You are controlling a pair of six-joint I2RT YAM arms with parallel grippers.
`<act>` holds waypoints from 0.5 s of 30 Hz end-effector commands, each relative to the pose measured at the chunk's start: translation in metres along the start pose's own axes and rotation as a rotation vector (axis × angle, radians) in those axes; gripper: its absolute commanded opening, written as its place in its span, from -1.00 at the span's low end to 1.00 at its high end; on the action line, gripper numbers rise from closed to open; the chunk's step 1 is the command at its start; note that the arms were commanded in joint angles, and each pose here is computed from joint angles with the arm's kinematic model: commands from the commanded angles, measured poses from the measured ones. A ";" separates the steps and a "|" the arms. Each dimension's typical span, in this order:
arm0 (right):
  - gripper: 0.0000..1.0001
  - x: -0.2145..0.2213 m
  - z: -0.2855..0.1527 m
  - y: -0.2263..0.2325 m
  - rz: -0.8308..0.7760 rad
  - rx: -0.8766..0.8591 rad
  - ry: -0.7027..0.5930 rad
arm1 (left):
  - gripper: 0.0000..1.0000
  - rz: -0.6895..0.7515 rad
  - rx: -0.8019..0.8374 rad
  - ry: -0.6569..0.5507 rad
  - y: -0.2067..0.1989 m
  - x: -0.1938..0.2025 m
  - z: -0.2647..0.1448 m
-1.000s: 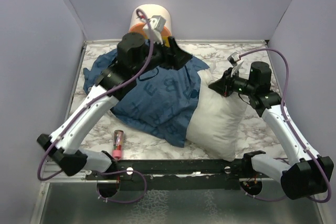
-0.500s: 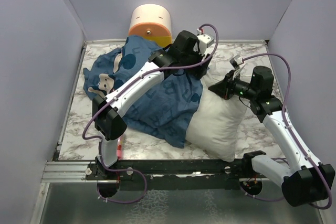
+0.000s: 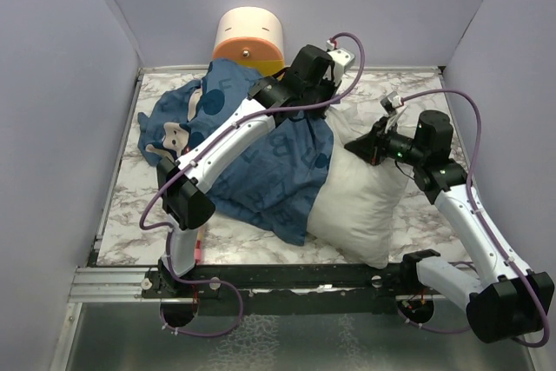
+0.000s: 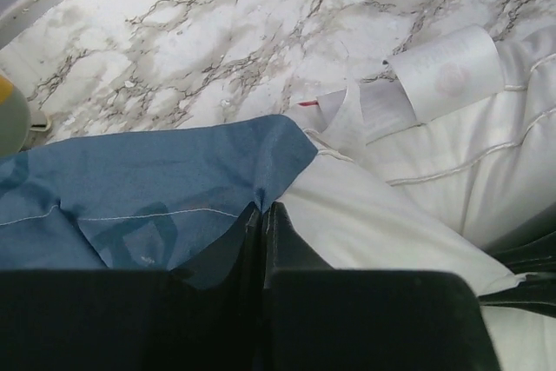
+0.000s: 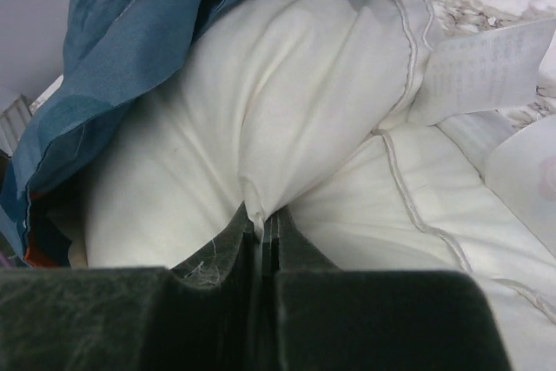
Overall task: Put the pillow into the pillowcase
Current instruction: Stuff the pillow into the pillowcase.
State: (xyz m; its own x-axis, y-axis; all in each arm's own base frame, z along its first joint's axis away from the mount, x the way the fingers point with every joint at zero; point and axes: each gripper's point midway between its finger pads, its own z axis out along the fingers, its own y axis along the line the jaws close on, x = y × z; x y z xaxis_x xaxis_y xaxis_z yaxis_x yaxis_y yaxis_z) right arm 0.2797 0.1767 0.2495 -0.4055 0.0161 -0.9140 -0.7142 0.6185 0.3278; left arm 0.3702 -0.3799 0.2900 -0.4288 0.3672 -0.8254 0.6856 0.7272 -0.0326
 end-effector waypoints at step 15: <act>-0.99 -0.193 0.047 0.007 -0.030 -0.115 -0.326 | -1.00 -0.394 0.650 -1.054 -0.029 -0.282 -0.251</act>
State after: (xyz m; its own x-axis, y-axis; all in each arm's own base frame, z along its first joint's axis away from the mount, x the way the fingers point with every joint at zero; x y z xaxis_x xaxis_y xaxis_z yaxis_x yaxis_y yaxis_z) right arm 0.3406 0.1980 0.2900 -0.4696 0.1222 -0.8744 -0.6717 0.5933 0.4437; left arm 0.4132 -0.3680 0.4571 -0.3641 -0.2761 -0.8895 0.6266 0.6340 -0.4533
